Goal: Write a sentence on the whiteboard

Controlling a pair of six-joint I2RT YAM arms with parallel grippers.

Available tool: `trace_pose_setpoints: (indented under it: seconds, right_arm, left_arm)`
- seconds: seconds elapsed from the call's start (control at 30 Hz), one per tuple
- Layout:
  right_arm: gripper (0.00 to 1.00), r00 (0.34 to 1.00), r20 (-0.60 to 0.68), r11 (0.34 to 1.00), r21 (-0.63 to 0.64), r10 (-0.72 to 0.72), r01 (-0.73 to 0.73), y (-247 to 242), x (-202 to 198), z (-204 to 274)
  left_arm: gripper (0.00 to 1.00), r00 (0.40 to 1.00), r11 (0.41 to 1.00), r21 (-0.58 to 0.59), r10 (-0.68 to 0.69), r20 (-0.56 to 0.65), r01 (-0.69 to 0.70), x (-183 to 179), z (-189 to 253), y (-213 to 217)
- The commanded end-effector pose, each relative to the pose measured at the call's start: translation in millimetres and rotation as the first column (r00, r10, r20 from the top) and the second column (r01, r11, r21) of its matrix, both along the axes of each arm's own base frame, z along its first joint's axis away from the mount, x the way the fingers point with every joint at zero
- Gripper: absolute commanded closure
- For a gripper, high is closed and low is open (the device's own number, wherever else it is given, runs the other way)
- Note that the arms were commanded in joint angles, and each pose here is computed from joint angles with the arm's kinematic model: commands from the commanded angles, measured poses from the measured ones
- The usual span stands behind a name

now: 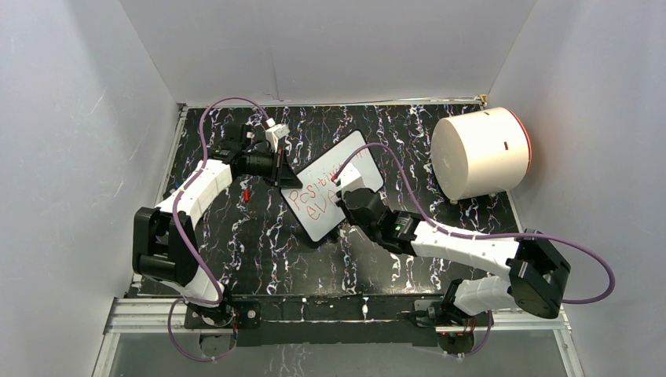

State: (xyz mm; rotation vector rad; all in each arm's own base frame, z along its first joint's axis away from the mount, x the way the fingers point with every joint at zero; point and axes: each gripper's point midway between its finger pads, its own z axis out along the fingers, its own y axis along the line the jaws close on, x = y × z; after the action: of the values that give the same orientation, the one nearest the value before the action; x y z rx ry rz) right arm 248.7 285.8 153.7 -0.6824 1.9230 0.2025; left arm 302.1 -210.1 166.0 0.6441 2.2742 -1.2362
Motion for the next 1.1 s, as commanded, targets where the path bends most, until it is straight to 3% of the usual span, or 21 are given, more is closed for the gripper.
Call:
trace_pose_setpoints:
  seconds: [0.0,0.57,1.07]
  right_arm:
    - [1.0,0.998,0.064,0.998,0.069,-0.016,0.012,8,12,27]
    - [1.0,0.996,0.091,0.995,0.099,0.004,-0.013,22,24,40]
    - [1.0,1.0,0.005,1.0,0.027,-0.001,0.001,7,13,3]
  left_arm:
    - [1.0,0.995,0.997,0.073,0.017,-0.1,-0.01,-10,-27,6]
    - [1.0,0.995,0.997,0.072,0.016,-0.1,-0.009,-11,-26,5]
    - [1.0,0.995,0.997,0.074,0.018,-0.1,-0.011,-10,-27,6]
